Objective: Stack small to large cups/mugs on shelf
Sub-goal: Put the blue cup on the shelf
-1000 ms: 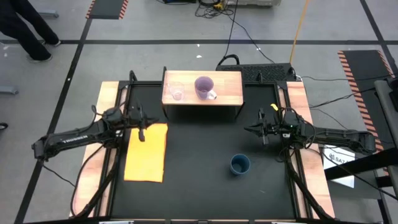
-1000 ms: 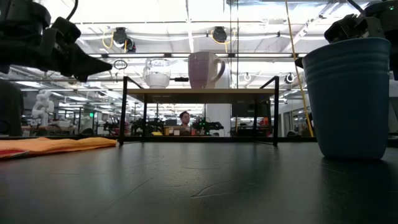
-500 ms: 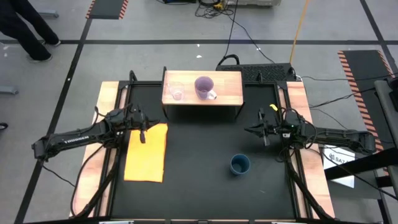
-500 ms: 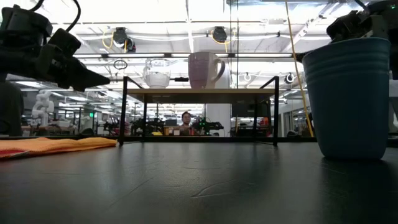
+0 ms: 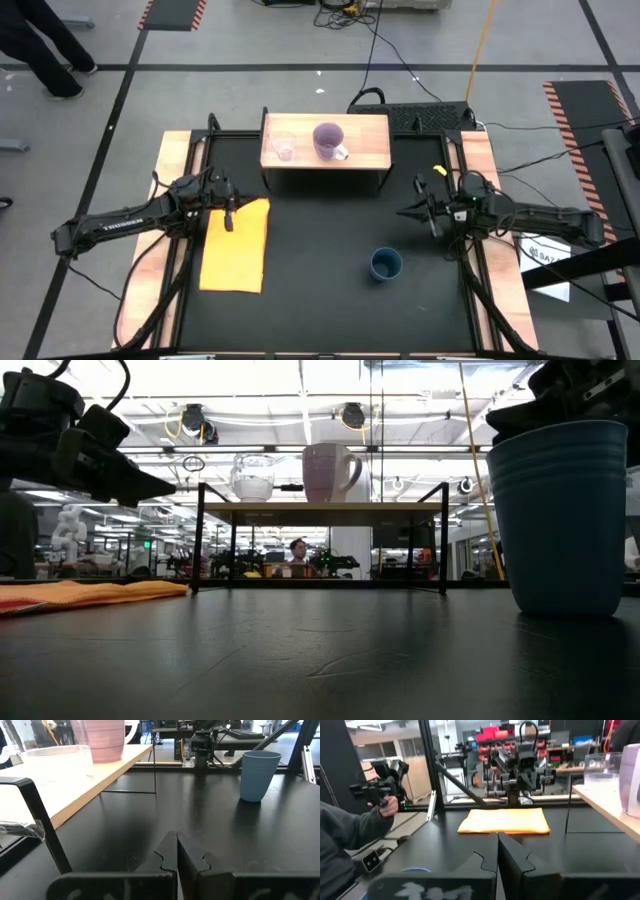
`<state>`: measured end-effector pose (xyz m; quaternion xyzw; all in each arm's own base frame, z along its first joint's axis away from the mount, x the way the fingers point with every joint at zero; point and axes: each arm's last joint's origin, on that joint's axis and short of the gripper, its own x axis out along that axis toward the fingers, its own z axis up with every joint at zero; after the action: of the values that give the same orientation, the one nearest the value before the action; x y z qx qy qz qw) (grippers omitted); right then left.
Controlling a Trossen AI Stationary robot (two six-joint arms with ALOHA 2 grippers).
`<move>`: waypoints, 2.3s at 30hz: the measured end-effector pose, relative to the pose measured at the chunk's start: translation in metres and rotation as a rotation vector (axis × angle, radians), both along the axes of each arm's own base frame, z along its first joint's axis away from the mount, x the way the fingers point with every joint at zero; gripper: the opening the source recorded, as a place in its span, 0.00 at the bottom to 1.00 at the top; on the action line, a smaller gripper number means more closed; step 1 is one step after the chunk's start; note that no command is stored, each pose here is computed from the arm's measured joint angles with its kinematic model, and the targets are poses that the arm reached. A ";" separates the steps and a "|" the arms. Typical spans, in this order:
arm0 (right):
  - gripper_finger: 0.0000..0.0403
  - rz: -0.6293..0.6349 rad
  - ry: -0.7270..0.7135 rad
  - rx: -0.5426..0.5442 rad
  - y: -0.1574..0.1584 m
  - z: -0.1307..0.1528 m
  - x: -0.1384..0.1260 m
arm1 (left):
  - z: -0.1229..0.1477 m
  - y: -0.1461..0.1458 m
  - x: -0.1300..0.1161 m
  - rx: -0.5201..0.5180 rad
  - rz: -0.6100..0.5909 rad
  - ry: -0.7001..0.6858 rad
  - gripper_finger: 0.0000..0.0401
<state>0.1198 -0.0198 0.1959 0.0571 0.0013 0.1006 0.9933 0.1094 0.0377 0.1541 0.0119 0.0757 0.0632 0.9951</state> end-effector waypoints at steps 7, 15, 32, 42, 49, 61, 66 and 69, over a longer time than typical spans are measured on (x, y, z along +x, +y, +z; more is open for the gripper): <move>0.00 0.000 0.008 0.003 0.000 0.006 0.000 | 0.000 0.000 0.000 0.001 -0.006 0.000 0.00; 0.00 0.051 -0.044 -0.005 0.006 0.011 0.001 | 0.000 0.000 0.000 0.002 -0.006 -0.001 0.00; 0.00 0.200 0.087 -0.029 0.026 0.049 0.032 | 0.000 0.000 0.000 0.003 -0.007 0.000 0.00; 0.00 0.184 0.264 -0.031 0.036 0.070 0.038 | 0.000 -0.001 0.000 -0.004 -0.043 -0.003 0.00; 0.00 0.225 0.435 0.040 0.048 0.073 0.036 | 0.000 -0.001 0.000 0.000 -0.043 -0.002 0.00; 0.00 0.156 0.627 0.177 0.061 0.075 0.048 | 0.000 -0.001 0.000 -0.001 -0.041 -0.002 0.00; 0.00 0.102 0.765 0.230 0.065 0.077 0.060 | 0.000 -0.001 0.000 -0.001 -0.041 -0.002 0.00; 0.00 0.086 0.813 0.252 0.067 0.083 0.066 | 0.000 -0.001 0.000 0.000 -0.041 -0.002 0.00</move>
<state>0.1860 0.0474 0.2792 0.2130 0.3829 0.1105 0.8921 0.1096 0.0366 0.1544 0.0136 0.0745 0.0426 0.9962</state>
